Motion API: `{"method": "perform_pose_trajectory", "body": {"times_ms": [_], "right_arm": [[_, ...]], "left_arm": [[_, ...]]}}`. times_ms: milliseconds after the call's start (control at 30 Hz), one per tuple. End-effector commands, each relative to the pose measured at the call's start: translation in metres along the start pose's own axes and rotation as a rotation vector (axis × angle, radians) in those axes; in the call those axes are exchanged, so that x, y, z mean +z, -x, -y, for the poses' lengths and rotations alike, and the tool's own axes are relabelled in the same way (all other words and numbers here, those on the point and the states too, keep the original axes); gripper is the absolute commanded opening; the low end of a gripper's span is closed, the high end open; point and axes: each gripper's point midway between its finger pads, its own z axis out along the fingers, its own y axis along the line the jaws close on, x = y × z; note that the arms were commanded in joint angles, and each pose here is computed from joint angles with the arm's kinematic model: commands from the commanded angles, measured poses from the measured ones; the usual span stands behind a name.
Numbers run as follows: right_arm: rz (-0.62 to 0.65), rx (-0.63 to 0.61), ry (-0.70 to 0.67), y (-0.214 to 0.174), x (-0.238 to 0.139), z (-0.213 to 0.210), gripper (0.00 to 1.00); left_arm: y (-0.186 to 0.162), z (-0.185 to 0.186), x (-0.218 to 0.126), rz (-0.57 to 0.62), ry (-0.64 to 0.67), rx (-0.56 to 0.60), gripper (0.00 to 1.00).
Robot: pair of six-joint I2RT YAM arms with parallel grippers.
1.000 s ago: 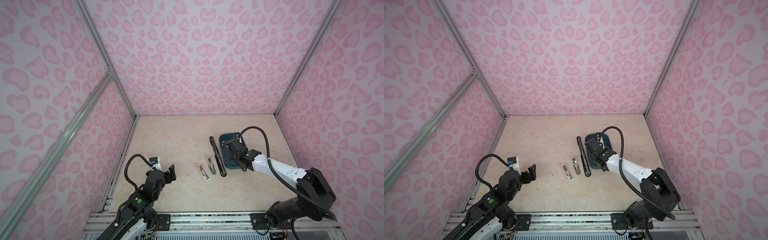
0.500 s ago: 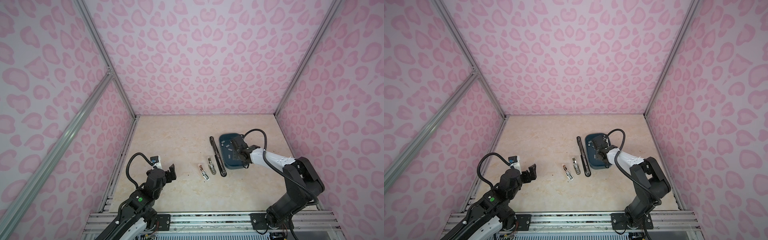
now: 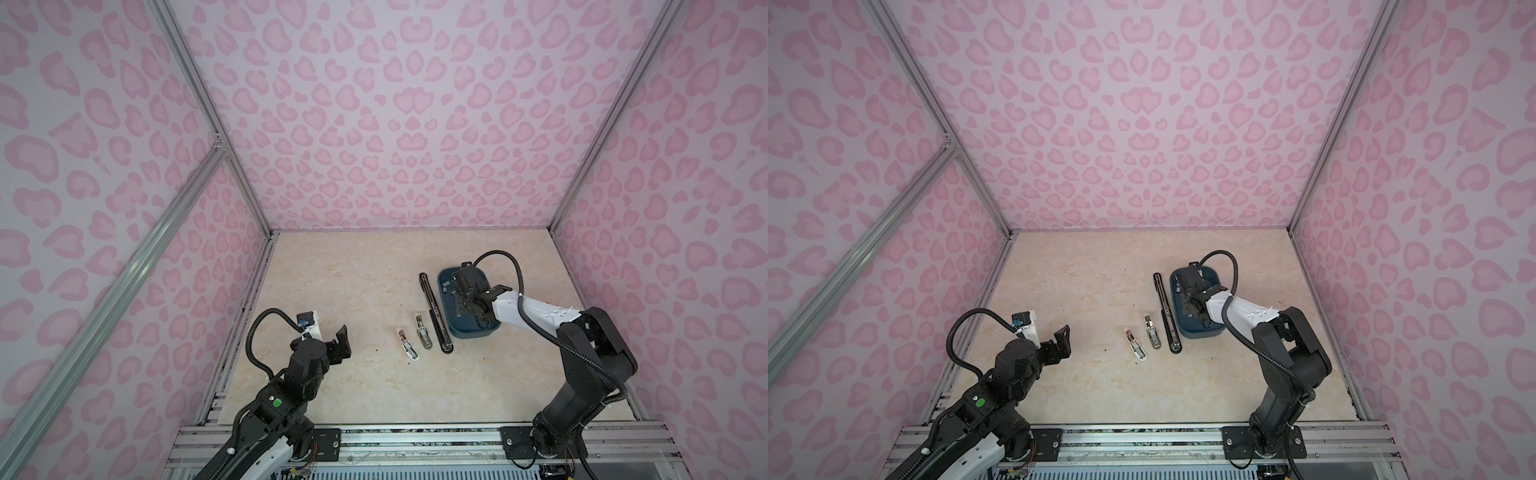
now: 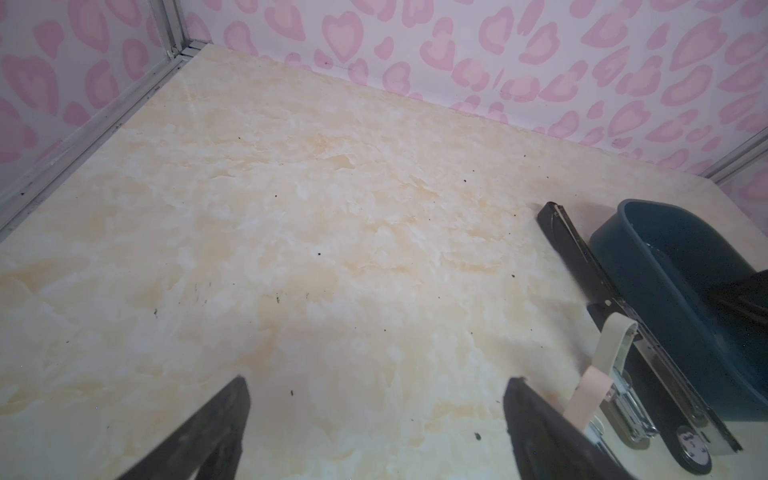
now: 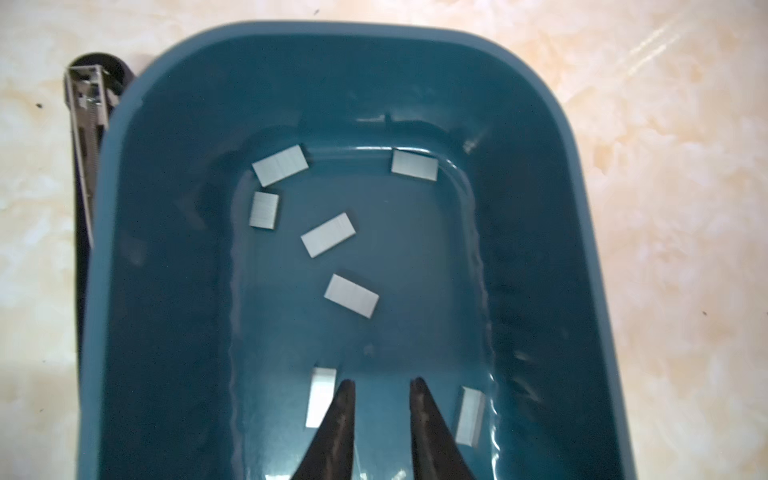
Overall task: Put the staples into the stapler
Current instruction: 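Lower the right gripper into the teal tray and grasp a staple strip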
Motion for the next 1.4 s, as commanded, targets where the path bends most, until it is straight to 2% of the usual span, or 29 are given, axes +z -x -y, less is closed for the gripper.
{"method": "perform_pose_trajectory", "body": {"times_ms": [0,367,467,700,1067,1367], "right_arm": [[-0.030,-0.090,0.043,-0.002,0.013,-0.013,0.27],[-0.106,-0.133,-0.014,-0.017,0.041,-0.011,0.43],[-0.127,-0.126,-0.058,-0.019,0.049,-0.005,0.44],[-0.130,-0.079,-0.080,-0.017,0.053,0.005,0.43],[-0.139,-0.047,-0.084,-0.019,0.054,0.011,0.32],[-0.177,0.009,-0.069,-0.024,0.058,0.020,0.31]], "left_arm": [[0.006,0.002,-0.003,0.036,-0.021,-0.008,0.96],[0.009,-0.001,-0.009,0.073,-0.032,-0.025,0.96],[0.009,-0.001,-0.007,0.066,-0.029,-0.022,0.96],[0.008,0.000,-0.005,0.053,-0.024,-0.015,0.96],[0.007,0.000,-0.005,0.050,-0.022,-0.014,0.96],[0.007,0.001,-0.005,0.051,-0.024,-0.015,0.96]]}}
